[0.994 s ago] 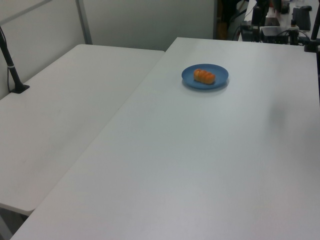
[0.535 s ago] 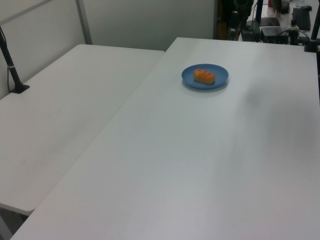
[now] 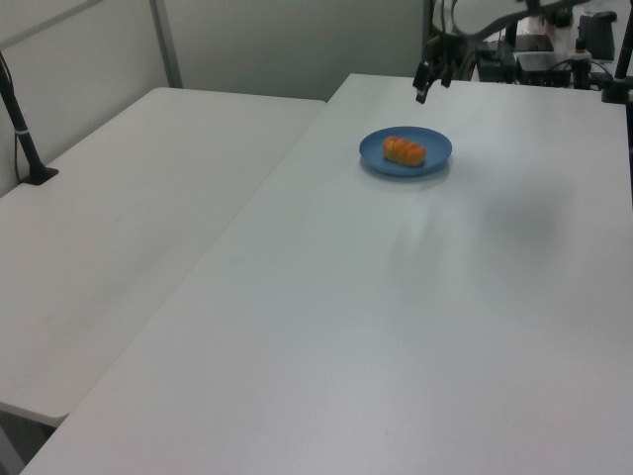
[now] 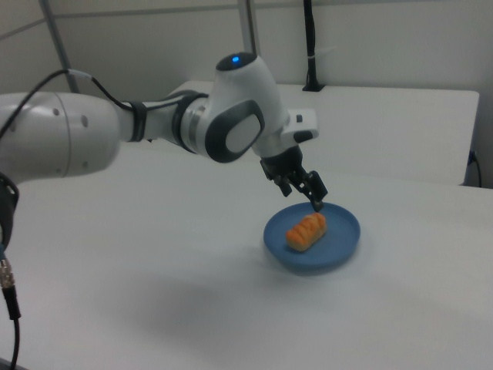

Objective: Put the bread on the table
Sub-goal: 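Move the gripper over the orange bread roll on the blue plate, then lower the gripper and close it around the bread roll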

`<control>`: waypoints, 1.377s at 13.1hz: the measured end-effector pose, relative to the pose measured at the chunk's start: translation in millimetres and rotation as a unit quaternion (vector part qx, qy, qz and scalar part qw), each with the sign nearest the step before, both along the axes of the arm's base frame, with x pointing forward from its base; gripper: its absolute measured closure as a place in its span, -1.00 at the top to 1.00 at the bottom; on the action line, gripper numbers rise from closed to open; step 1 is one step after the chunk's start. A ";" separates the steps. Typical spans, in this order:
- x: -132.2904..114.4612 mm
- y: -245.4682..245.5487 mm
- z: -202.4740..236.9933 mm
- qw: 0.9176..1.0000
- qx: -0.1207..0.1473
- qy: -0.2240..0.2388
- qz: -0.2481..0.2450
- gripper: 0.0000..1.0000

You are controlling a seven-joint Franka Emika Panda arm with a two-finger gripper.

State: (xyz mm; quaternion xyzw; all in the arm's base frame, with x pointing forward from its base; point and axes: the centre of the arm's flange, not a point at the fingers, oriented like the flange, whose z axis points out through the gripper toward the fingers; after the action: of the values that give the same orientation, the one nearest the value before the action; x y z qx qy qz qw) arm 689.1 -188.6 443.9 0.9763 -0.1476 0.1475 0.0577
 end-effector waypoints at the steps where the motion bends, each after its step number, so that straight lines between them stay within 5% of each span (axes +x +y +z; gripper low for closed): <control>1: 5.1 -0.1 -11.7 1.000 0.001 -0.007 -0.003 1.00; 11: 40.4 32.0 -117.5 0.999 0.017 -0.045 -0.018 0.96; 16: 40.2 25.1 -128.0 0.999 0.016 -0.044 -0.025 0.89; 18: 40.2 25.1 -128.0 0.999 0.017 -0.044 -0.025 0.67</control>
State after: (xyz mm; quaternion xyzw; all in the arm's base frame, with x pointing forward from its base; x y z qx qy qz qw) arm 729.3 -163.5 315.9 0.9656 -0.1770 0.1866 0.0387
